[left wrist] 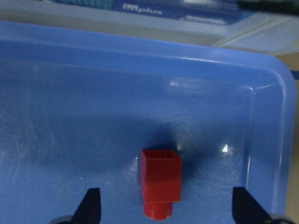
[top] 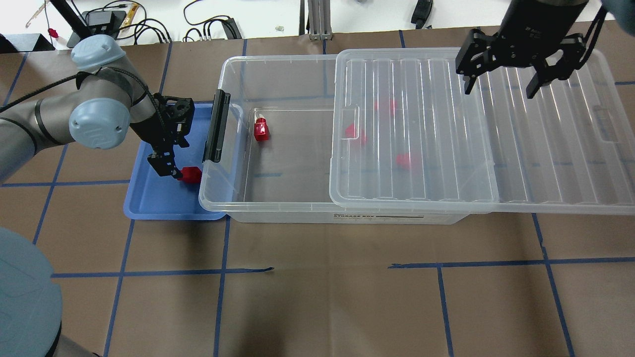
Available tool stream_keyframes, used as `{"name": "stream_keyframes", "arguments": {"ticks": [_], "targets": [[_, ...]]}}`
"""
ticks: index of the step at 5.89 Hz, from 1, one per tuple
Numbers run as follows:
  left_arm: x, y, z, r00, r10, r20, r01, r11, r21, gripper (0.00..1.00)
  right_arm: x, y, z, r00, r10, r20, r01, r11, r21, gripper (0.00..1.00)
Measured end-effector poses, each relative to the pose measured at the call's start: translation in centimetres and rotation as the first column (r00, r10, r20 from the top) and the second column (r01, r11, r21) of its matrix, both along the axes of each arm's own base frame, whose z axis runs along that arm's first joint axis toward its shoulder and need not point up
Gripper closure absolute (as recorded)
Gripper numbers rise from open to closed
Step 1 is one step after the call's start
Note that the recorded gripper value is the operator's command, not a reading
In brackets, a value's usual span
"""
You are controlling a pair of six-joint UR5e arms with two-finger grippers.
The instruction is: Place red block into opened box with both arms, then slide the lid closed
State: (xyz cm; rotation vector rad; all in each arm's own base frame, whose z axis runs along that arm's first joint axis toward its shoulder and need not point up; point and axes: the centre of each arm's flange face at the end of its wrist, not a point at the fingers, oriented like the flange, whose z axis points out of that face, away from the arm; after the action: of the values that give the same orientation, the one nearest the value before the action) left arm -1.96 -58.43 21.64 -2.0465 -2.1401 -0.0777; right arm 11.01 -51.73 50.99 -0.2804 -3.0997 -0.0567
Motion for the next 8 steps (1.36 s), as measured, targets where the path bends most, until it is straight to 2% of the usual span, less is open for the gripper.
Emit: {"name": "stream_keyframes", "arguments": {"ticks": [1, 3, 4, 6, 8], "targets": [[-0.1, 0.6, -1.8, 1.0, -0.002, -0.001, 0.002, 1.0, 0.016, 0.05, 0.6, 0.1, -0.2, 1.0, -0.001, 0.006, 0.001, 1.0, 0.004, 0.0], [-0.1, 1.0, -3.2, 1.0, -0.002, -0.001, 0.002, 1.0, 0.029, 0.84, 0.8, 0.2, -0.3, 1.0, -0.002, 0.018, 0.001, 1.0, 0.009, 0.0], [-0.1, 0.8, -3.2, 1.0, -0.002, 0.002, 0.002, 1.0, 0.016, 0.96, 0.9, 0.2, -0.4, 1.0, -0.002, 0.02, 0.001, 1.0, 0.011, 0.0], [0.1, 0.3, -2.7, 1.0, -0.001, 0.007, 0.001, 1.0, -0.008, 0.99, 0.9, 0.2, -0.6, 1.0, -0.002, 0.021, 0.001, 1.0, 0.014, 0.0], [0.0, -1.1, 1.7, 1.0, -0.006, 0.014, 0.007, 0.999, -0.049, 0.99, 0.9, 0.2, -0.7, 1.0, -0.001, 0.022, 0.0, 1.0, 0.016, 0.0]]}}
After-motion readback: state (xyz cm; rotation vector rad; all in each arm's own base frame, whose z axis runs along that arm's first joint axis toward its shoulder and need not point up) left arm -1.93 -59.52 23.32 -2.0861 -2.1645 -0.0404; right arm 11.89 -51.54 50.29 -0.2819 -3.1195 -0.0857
